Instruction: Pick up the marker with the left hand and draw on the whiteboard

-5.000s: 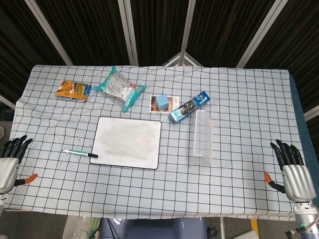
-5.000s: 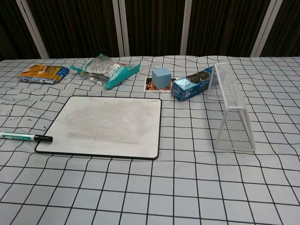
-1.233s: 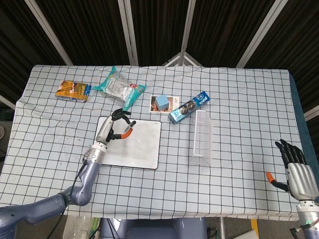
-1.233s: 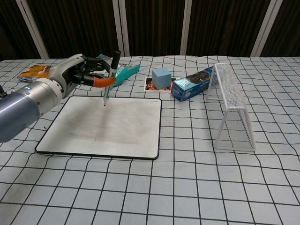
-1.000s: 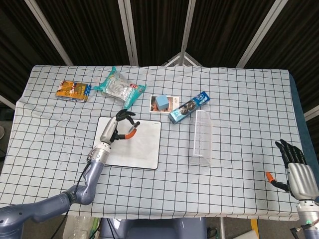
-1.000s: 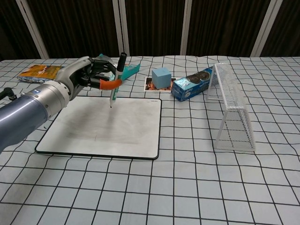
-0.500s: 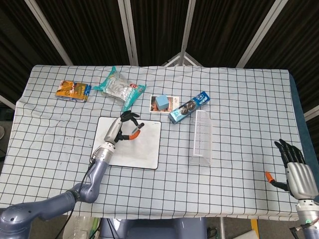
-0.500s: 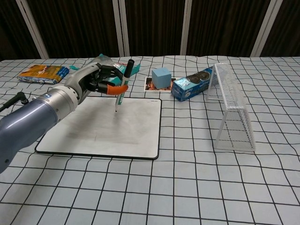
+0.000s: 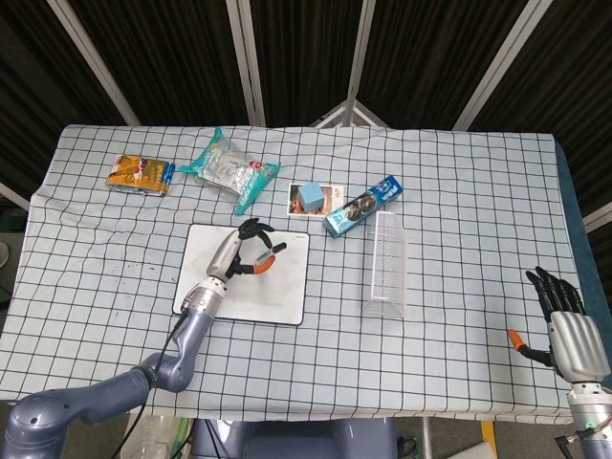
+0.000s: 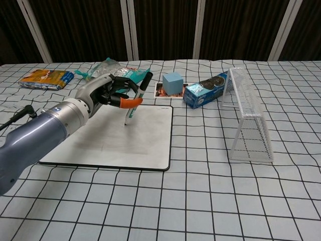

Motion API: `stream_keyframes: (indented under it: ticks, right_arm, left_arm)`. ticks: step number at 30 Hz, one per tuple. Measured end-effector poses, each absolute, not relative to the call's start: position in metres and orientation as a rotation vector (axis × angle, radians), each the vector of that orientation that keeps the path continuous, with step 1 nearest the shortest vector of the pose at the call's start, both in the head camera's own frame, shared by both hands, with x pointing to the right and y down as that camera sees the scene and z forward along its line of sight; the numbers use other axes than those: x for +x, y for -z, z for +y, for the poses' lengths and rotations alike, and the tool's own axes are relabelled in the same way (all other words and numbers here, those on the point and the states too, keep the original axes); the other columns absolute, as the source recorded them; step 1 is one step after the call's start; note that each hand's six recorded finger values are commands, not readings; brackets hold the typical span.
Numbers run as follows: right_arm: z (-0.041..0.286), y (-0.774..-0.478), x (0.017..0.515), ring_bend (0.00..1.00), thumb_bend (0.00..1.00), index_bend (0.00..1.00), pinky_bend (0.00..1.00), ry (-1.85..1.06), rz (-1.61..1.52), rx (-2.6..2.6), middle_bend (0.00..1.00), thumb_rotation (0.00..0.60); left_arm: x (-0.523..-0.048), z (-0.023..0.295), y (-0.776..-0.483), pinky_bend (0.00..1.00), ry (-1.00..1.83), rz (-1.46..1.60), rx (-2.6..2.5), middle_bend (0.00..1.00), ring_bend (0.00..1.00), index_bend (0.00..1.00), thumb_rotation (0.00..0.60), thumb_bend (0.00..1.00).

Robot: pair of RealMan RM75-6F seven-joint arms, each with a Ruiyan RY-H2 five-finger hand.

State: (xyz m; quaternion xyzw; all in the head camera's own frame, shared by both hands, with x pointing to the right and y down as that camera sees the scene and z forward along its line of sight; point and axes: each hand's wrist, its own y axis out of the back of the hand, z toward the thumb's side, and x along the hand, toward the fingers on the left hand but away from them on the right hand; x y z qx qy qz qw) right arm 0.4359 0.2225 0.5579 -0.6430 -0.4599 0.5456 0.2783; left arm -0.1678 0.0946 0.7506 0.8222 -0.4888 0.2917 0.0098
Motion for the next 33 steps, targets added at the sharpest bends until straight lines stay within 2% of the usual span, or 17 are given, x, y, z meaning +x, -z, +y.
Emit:
stream_keyframes:
  ticks: [16,25,33]
  right_arm:
    - [0.223,-0.556,0.436,0.00,0.30,0.00,0.00,-1.454,-1.235,-1.716,0.00,0.600]
    - [0.223,-0.555,0.437,0.00,0.30,0.00,0.00,-1.451,-1.242,-1.718,0.00,0.600]
    - [0.222,-0.557,0.436,0.00,0.30,0.00,0.00,-1.457,-1.241,-1.721,0.00,0.600]
  left_arm:
    - [-0.160,0.127,-0.732,0.15,-0.805,-1.436,2.601,0.27,0.08,0.73,0.600,0.50]
    - [-0.174,0.105,-0.719,0.15,-0.763,-1.545,2.575,0.27,0.08,0.73,0.600,0.50]
    - [-0.176,0.089,-0.726,0.15,-0.836,-1.547,2.611,0.27,0.08,0.73,0.600,0.50]
